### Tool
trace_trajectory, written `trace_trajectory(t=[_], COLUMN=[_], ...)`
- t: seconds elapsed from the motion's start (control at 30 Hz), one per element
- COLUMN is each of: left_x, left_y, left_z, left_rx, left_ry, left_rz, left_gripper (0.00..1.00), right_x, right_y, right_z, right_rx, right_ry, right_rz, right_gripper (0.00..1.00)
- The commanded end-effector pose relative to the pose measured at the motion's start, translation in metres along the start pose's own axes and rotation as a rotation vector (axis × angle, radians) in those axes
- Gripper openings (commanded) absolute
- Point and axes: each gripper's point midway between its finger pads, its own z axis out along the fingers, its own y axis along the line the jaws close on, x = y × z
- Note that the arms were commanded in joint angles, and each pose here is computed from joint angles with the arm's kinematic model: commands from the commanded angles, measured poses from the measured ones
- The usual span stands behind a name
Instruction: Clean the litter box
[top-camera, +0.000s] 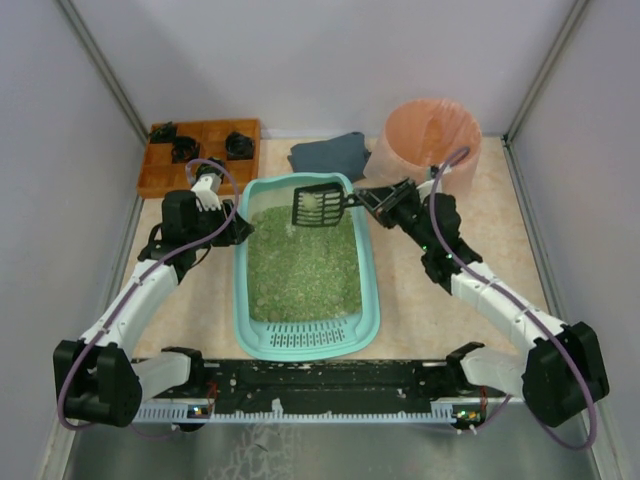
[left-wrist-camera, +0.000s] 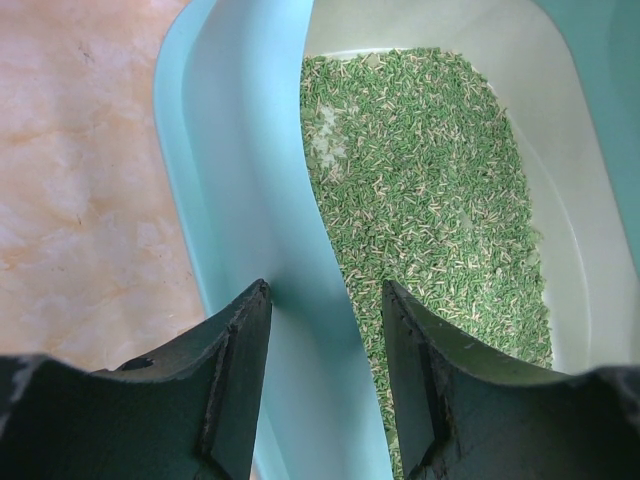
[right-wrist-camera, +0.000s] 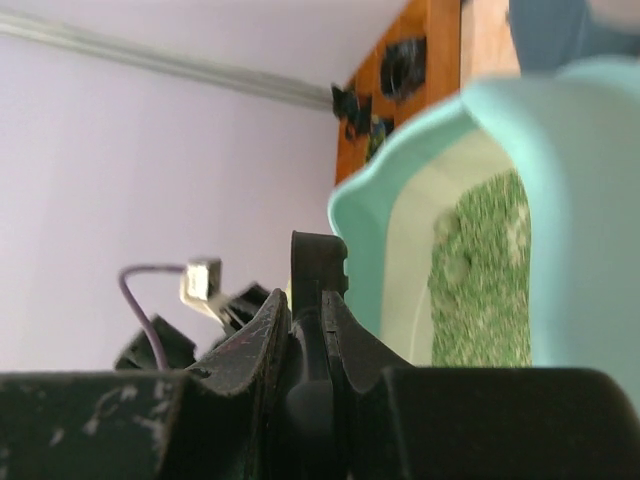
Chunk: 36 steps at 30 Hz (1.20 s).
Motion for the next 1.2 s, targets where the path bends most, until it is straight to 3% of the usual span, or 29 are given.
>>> trace_trajectory(t=[0.0, 0.4, 0.63, 0.93, 1.17], left_x=[-0.008, -0.014, -0.012, -0.014, -0.014], left_y=[-0.002, -0.004, -0.007, -0.007, -0.006], left_z=[-0.002, -0.007, -0.005, -0.008, -0.007], left_rx=[0.005, 0.009, 0.031, 0.024, 0.028], left_ry=[-0.02, -0.047, -0.035, -0.051, -0.046], left_rz=[0.007, 0.018, 0.011, 0.017, 0.015], left_gripper=[0.54, 0.54, 0.54, 0.54, 0.54], right_x=[-0.067, -0.229, -0.279, -0.302, -0.302], right_y=[0.071, 0.086, 0.073, 0.053, 0.042], right_z=[-0.013, -0.069, -0.086, -0.072, -0.054], right_rx=[-0.141, 0.007, 0.24, 0.373, 0.397], right_ry=[-0.146, -0.601, -0.777, -0.772, -0.68], right_rz=[-0.059, -0.131, -0.442, -0.763, -0.849], right_gripper=[0.0, 0.0, 0.0, 0.0, 0.0])
